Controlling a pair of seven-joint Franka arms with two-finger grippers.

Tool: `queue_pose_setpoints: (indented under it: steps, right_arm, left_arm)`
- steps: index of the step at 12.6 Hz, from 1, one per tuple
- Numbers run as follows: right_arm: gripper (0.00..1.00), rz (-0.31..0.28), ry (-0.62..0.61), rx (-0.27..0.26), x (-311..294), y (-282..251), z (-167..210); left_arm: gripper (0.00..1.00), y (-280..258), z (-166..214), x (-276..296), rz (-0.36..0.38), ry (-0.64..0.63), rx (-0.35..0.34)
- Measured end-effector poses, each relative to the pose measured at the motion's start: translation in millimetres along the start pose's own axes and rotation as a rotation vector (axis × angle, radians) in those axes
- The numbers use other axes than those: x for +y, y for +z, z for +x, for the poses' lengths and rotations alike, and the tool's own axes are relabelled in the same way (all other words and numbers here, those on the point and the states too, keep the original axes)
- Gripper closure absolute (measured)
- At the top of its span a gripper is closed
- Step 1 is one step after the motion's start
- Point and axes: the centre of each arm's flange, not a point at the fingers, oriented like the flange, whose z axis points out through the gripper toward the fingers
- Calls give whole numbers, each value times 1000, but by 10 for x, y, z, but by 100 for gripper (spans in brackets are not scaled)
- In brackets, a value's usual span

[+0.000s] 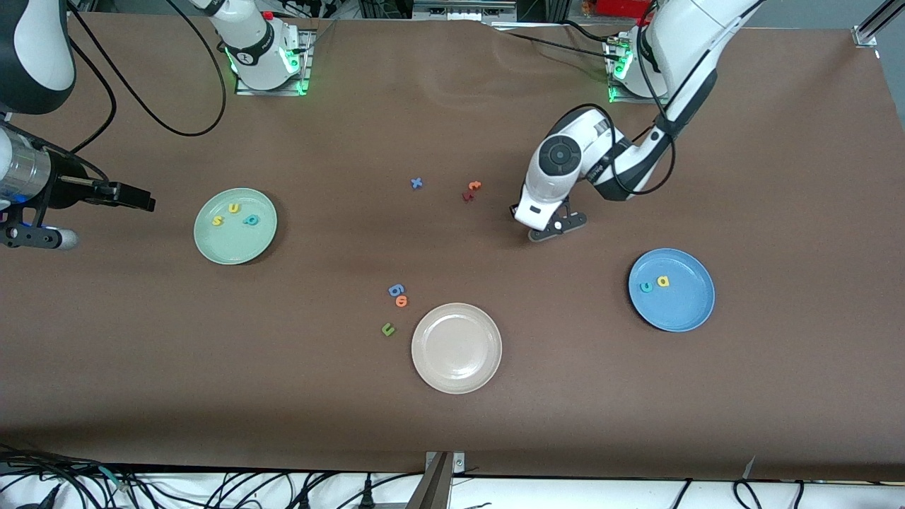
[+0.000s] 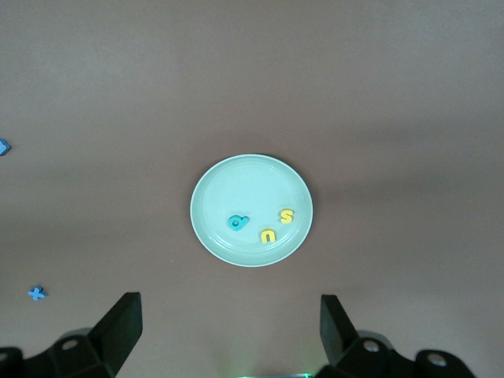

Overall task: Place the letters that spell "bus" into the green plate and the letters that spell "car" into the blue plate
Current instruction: 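Carry the teal letter to the blue plate and open the left gripper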

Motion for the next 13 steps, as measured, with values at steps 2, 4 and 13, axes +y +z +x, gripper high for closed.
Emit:
queue_pose_setpoints:
  steps: [2,4,13]
  right_arm:
    - [0,0,0,0,1,1,0]
    - [0,0,0,0,1,1,0]
    - [0,0,0,0,2,1,0]
  left_arm:
    - [71,-220,455,-202,7,56,-1]
    - [71,-410,882,-485,20,140,-13]
    - [71,-401,1918,-1649,213,529,-62]
